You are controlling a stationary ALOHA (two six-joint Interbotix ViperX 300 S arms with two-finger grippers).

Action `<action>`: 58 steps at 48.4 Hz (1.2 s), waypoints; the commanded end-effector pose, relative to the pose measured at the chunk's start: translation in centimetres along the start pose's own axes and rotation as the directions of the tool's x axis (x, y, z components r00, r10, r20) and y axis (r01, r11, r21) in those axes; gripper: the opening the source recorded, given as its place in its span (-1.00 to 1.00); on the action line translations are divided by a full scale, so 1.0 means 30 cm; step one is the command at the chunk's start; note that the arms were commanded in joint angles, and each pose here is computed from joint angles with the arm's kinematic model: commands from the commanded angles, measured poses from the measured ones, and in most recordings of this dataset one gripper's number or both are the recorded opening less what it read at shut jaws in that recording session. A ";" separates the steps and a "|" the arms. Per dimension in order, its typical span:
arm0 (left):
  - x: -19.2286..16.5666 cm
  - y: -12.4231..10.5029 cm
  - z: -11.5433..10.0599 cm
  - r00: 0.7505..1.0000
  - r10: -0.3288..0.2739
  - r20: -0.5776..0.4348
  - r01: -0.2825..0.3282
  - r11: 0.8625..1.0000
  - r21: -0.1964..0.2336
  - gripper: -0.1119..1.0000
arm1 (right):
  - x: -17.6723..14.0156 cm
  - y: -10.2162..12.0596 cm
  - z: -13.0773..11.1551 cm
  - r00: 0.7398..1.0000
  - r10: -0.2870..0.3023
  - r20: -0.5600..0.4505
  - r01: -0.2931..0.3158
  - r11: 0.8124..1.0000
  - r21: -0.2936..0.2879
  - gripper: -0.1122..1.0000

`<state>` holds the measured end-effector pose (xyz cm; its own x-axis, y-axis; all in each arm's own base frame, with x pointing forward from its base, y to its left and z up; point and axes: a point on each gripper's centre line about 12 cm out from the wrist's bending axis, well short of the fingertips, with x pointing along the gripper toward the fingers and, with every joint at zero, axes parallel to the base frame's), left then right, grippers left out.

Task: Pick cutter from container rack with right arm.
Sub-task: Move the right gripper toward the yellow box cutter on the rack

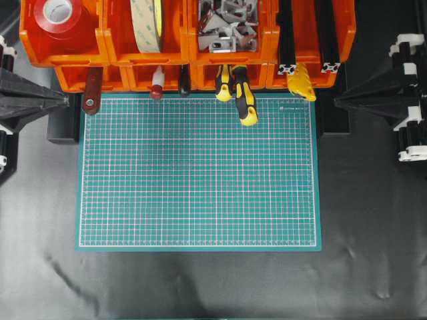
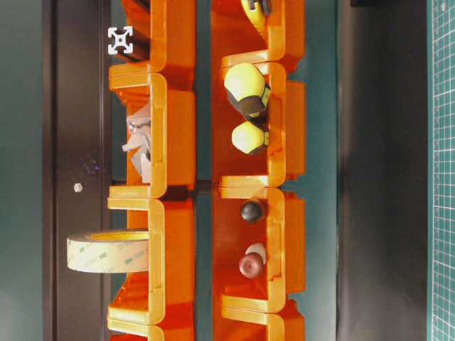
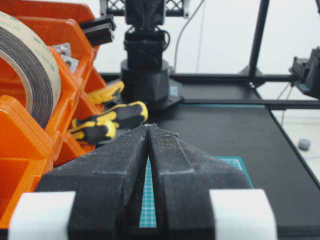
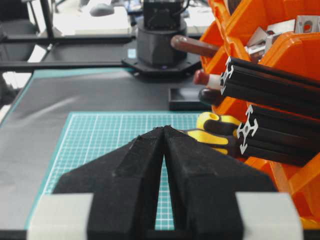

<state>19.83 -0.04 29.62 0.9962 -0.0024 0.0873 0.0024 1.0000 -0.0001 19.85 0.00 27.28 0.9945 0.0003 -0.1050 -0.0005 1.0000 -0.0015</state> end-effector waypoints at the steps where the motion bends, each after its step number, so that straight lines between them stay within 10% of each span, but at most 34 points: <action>1: 0.022 0.000 0.061 1.000 -0.004 0.027 0.003 1.000 0.015 -0.69 | 0.003 0.002 0.026 1.000 0.002 0.021 -0.003 1.000 0.012 -0.76; 15: 0.050 0.003 0.140 1.000 0.003 -0.029 -0.002 1.000 0.022 -0.80 | -0.018 0.024 0.109 0.970 0.035 -0.240 -0.039 0.999 -0.013 -0.81; 34: 0.077 0.002 0.115 0.997 0.002 -0.077 -0.001 1.000 0.012 -0.80 | -0.019 0.092 0.159 0.841 0.085 -0.535 -0.152 0.985 -0.083 -0.81; 58: 0.082 -0.003 0.113 0.997 -0.006 -0.083 0.007 1.000 0.012 -0.80 | 0.086 0.125 0.114 0.726 -0.177 -0.664 -0.091 0.933 -0.347 -0.81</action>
<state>21.81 -0.10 31.97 0.9996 -0.0063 -0.0261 0.0066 0.9999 0.0120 22.56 3.13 30.15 0.6461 -0.1566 -0.7470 -0.1253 0.9437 -0.3063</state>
